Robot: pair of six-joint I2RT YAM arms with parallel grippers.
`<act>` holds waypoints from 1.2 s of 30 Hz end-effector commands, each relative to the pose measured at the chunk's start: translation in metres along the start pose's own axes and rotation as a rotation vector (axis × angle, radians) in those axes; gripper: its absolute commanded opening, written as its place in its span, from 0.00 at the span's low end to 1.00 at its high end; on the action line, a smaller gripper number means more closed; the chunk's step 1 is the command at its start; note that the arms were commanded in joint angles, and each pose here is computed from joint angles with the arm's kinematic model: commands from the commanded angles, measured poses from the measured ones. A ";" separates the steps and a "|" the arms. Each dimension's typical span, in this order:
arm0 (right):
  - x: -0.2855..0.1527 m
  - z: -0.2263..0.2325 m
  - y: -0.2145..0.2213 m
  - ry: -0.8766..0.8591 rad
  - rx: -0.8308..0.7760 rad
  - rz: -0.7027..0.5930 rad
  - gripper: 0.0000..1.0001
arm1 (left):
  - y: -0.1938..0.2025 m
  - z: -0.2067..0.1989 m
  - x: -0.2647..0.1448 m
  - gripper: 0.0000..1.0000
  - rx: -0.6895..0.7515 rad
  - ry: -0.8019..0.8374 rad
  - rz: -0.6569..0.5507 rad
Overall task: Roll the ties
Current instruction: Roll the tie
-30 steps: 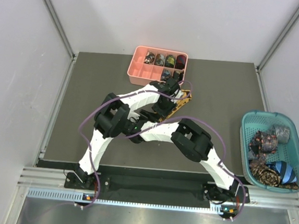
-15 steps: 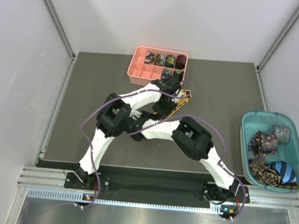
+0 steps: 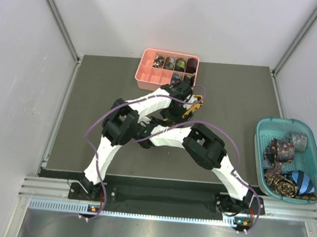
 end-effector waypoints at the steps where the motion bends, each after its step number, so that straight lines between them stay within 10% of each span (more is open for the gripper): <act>1: -0.011 0.020 0.003 -0.138 0.008 -0.011 0.04 | -0.012 -0.018 -0.033 0.92 -0.023 0.072 -0.060; 16: -0.069 0.037 -0.010 -0.352 0.115 -0.209 0.02 | -0.057 0.035 -0.144 0.99 -0.299 0.118 -0.514; 36: -0.114 0.052 -0.025 -0.768 0.077 -0.585 0.01 | 0.022 0.179 -0.180 0.99 -0.959 0.165 -0.875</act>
Point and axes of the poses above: each gripper's point midway between its finger pads, its own x axis out along the fingers, its own z axis along the line the jaws close on, y = z × x, the point moved 1 cm from there along -x, back along the fingers, and after that the axes turned 14 degrees about -x, right-handed, at the moved point
